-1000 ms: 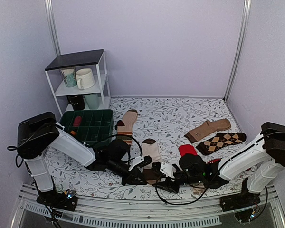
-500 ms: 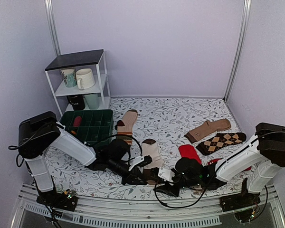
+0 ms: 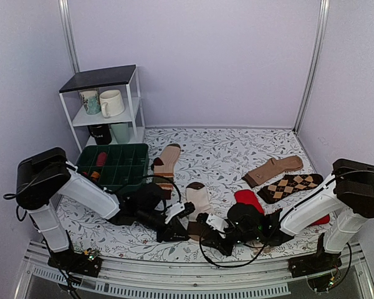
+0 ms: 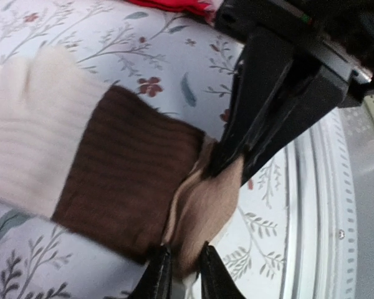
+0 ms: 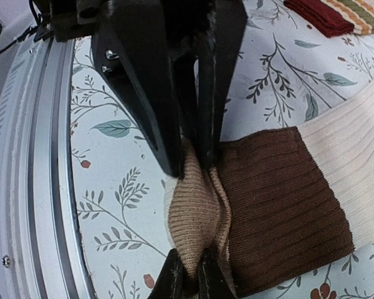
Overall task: Roll the socks
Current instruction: Roll a pair of socks at the center of the board.
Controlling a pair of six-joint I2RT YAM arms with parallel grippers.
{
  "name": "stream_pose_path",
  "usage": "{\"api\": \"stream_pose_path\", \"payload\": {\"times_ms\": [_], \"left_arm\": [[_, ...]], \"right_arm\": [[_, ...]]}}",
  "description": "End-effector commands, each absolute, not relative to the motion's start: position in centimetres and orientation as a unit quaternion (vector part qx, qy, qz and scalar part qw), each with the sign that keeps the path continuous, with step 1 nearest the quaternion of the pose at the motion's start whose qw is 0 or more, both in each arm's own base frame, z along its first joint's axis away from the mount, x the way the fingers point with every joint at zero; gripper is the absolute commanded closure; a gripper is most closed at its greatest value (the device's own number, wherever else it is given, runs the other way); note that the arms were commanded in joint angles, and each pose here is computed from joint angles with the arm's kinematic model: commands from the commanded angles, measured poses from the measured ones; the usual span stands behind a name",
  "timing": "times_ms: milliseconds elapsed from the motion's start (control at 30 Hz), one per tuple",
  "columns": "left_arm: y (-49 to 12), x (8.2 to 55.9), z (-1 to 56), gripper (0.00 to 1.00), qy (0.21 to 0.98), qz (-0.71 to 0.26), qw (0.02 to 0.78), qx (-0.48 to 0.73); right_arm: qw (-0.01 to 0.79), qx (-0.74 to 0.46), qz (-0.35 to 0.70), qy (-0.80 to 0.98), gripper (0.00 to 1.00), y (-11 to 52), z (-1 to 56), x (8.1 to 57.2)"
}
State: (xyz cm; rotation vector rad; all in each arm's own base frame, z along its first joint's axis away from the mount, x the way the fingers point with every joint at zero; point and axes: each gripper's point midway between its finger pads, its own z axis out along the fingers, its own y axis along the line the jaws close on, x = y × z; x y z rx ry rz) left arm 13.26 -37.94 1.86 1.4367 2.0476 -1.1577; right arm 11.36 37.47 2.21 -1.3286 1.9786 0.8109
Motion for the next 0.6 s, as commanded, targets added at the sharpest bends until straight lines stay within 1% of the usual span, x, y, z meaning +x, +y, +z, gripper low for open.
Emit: {"api": "stream_pose_path", "payload": {"times_ms": [0, 100, 167, 267, 367, 567], "left_arm": [[-35.7, 16.7, 2.3, 0.78, 0.759, -0.331, 0.286, 0.482], [-35.7, 17.8, 5.4, 0.74, 0.723, -0.327, 0.366, 0.486], [-35.8, 17.5, 7.0, 0.71, 0.689, -0.331, 0.407, 0.500], [-36.3, 16.9, 8.2, 0.68, 0.646, -0.329, 0.446, 0.525], [-36.9, 16.1, 8.2, 0.66, 0.620, -0.331, 0.449, 0.551], [-37.8, 13.6, 7.3, 0.65, 0.591, -0.368, 0.411, 0.589]], "right_arm": [[0.207, -0.454, 0.321, 0.805, 0.97, 34.4, -1.0, 10.2], [0.161, -0.432, 0.347, 0.817, 0.97, 33.9, -1.7, 9.7], [0.127, -0.414, 0.359, 0.827, 0.97, 33.6, -2.3, 9.3], [0.070, -0.391, 0.371, 0.840, 0.97, 33.2, -3.2, 8.6], [0.025, -0.358, 0.377, 0.854, 0.97, 32.5, -4.0, 8.3], [-0.024, -0.310, 0.372, 0.875, 0.96, 31.5, -4.6, 9.0]]}}
